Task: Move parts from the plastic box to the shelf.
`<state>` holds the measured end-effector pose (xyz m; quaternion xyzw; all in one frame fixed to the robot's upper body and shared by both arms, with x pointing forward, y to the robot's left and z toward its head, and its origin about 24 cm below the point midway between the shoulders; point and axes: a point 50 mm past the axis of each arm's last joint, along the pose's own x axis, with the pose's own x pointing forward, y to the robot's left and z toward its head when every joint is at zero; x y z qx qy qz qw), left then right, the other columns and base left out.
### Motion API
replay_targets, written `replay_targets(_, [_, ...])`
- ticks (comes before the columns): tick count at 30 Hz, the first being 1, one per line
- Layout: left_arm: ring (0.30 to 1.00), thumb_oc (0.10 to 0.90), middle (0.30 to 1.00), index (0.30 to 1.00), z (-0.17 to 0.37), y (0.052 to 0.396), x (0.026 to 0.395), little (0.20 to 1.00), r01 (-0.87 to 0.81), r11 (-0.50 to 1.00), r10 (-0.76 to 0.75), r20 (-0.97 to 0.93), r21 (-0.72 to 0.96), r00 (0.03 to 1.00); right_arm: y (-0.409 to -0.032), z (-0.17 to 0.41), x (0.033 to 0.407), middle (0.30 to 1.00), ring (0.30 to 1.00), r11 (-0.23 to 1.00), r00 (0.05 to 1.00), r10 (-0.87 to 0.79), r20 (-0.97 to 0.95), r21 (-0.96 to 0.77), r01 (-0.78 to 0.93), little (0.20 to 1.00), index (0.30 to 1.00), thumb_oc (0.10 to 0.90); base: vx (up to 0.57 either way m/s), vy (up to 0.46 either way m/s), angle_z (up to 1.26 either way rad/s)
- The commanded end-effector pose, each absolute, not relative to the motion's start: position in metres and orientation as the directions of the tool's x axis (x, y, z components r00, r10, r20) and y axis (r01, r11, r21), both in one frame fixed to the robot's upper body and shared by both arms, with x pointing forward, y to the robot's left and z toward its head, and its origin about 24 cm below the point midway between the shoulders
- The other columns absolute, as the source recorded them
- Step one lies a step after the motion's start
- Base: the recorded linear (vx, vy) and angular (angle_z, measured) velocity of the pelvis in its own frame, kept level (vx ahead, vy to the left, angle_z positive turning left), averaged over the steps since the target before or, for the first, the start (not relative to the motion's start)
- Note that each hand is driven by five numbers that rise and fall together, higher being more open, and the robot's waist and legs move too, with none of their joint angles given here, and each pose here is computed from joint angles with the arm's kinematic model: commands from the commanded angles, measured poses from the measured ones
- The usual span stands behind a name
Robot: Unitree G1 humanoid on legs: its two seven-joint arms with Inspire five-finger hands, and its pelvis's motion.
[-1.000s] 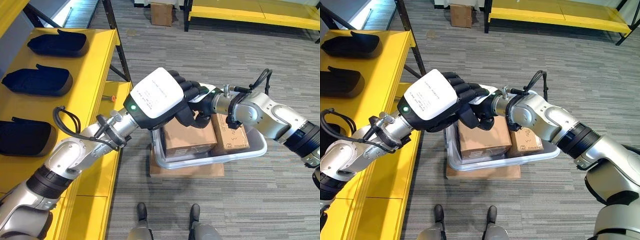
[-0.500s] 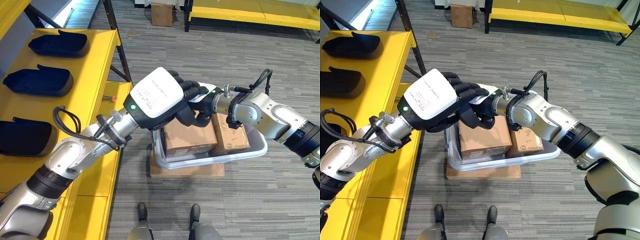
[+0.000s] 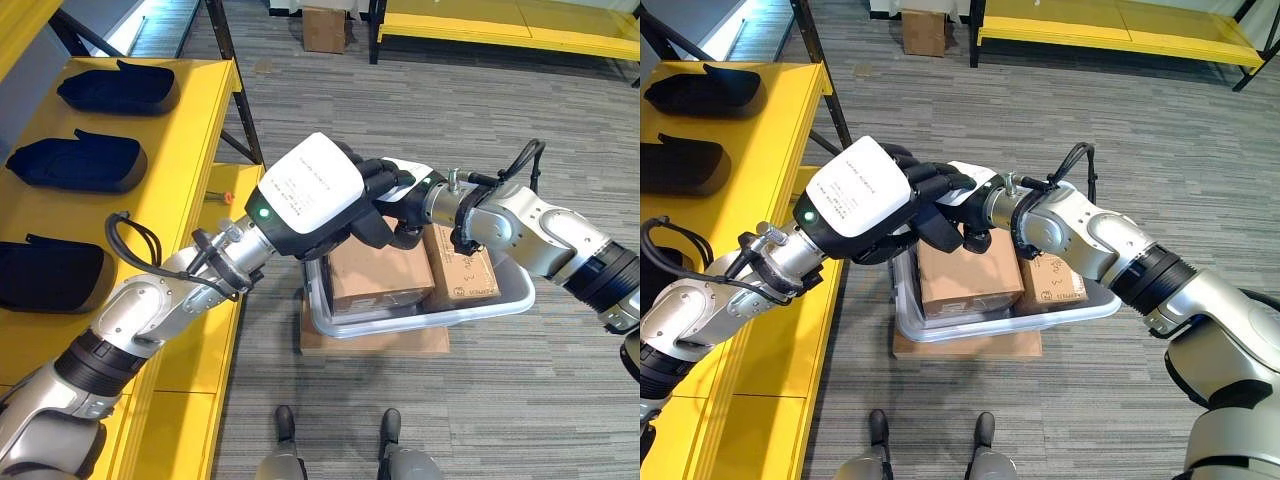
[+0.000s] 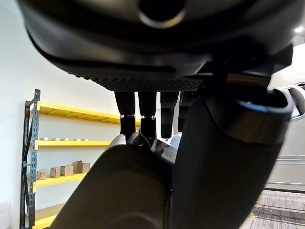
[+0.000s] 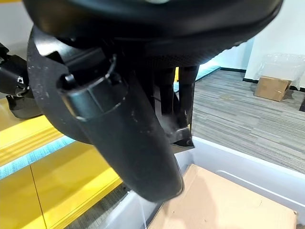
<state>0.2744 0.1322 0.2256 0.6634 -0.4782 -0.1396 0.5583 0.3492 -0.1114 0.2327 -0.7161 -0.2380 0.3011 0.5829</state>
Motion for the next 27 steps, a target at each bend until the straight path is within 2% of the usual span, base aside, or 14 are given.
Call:
replay_targets(1, [0.300, 0.400, 0.300, 0.300, 0.152, 0.119, 0.254, 0.300, -0.216, 0.028, -0.872, 0.129, 0.976, 0.471, -0.076, 0.380, 0.338, 1.000, 1.000, 0.337, 0.540, 0.680, 0.496, -0.865, 0.371, 1.000, 1.000, 0.900, 0.00, 0.000, 0.00])
replay_targets(15, [0.300, 0.400, 0.300, 0.300, 0.152, 0.126, 0.255, 0.300, -0.224, 0.038, -0.855, 0.147, 0.974, 0.497, -0.092, 0.396, 0.339, 1.000, 1.000, 0.390, 0.545, 0.614, 0.570, -0.820, 0.418, 1.000, 1.000, 0.900, 0.00, 0.000, 0.00])
replay_targets(27, [0.300, 0.400, 0.300, 0.300, 0.162, 0.154, 0.254, 0.300, -0.289, 0.020, -0.801, 0.188, 0.957, 0.568, -0.141, 0.405, 0.342, 1.000, 1.000, 0.430, 0.602, 0.487, 0.633, -0.773, 0.465, 1.000, 1.000, 0.900, 0.00, 0.000, 0.00])
